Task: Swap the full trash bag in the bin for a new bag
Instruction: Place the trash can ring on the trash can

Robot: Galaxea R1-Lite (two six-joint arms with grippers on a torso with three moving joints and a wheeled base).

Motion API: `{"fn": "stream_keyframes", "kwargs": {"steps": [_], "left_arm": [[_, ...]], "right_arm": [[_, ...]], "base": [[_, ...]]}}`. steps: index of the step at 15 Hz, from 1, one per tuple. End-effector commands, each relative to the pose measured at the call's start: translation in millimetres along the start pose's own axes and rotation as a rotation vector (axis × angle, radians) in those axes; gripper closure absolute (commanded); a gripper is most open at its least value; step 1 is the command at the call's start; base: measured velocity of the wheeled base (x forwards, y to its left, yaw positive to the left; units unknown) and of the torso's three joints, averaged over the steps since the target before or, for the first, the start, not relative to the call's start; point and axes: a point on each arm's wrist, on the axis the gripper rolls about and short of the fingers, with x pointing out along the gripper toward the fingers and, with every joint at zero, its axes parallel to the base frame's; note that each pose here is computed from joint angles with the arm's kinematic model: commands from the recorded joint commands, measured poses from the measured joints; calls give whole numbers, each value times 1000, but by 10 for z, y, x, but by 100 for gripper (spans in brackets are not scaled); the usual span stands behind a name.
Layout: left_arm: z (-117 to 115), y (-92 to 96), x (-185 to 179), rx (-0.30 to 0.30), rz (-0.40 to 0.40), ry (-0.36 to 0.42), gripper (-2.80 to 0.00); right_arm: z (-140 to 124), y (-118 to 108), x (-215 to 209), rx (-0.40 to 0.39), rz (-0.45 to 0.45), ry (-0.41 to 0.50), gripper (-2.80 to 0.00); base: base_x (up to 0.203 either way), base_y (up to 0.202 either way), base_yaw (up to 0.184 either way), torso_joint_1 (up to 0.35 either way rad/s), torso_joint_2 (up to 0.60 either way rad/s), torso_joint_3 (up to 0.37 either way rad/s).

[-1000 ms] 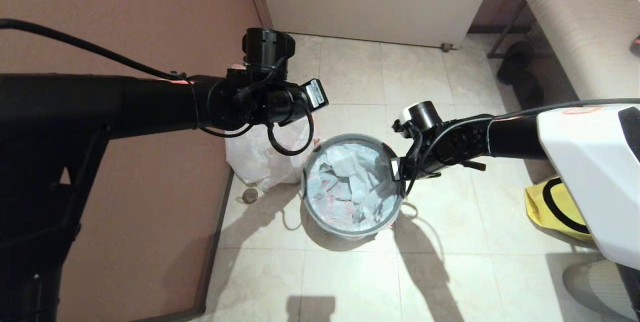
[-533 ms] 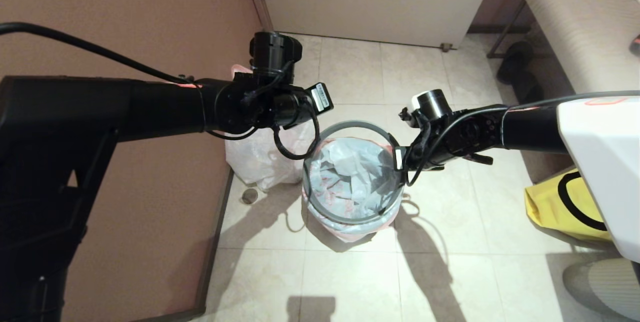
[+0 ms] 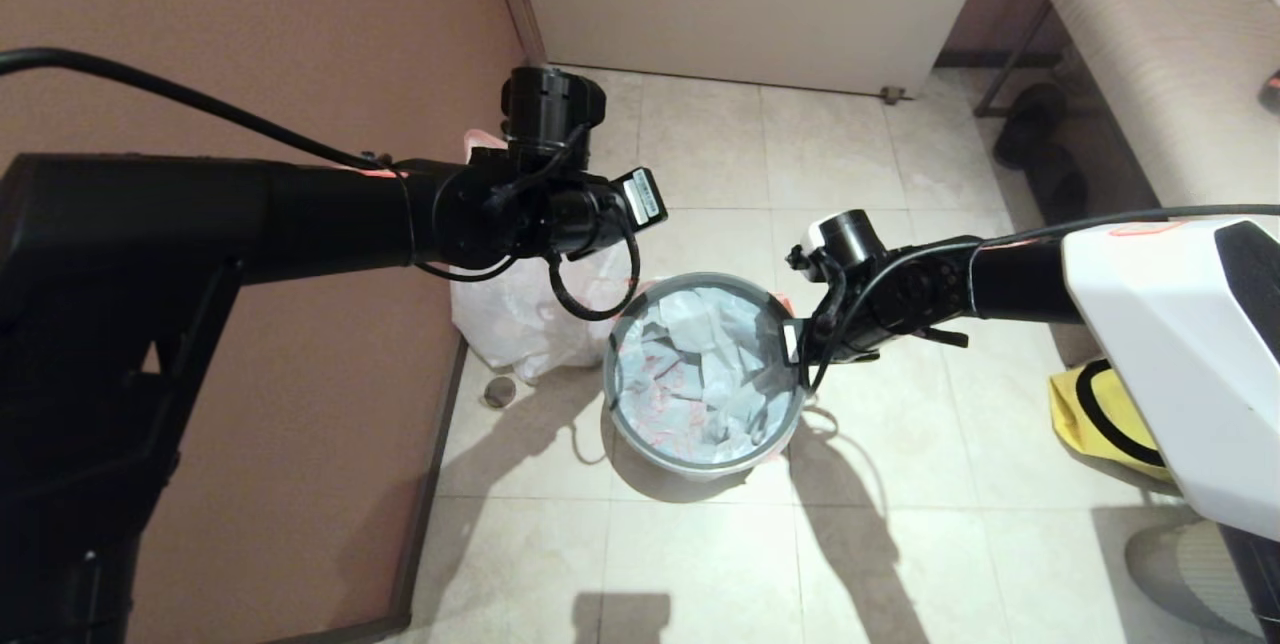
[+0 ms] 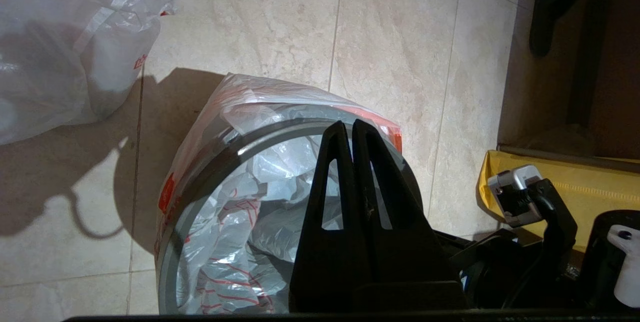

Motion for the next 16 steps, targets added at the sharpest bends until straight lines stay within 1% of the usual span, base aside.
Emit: {"fn": "stream_keyframes", "kwargs": {"steps": [1,4,8,11,14,16], "left_arm": [[2,-9,-8,-3,-1,-1,0],[-4,-13,-9,-2,-1,0,0],[-17,-37,-12,-1,-6,3,0],[-35,-56,-10,3,3,0,0],[-32,-63,-17,2,1,-1,0],[-35,-69,-18,2,0,-1,0]], "right_arm": [[-50,-5,112,-2,-5,15,0],[-75,-3,214,-3,-6,5,0],[-71,-4,247,-6,-53,-23,0],[14,41,38,-5,-47,-55,0],[55,55,-128,-6,-47,-53,0],[48,58,-138,-7,-60,-48,0]], "base": [[0,0,0,0,0,0],[0,0,0,0,0,0],[0,0,0,0,0,0],[0,0,0,0,0,0],[0,0,0,0,0,0],[0,0,0,0,0,0]]}}
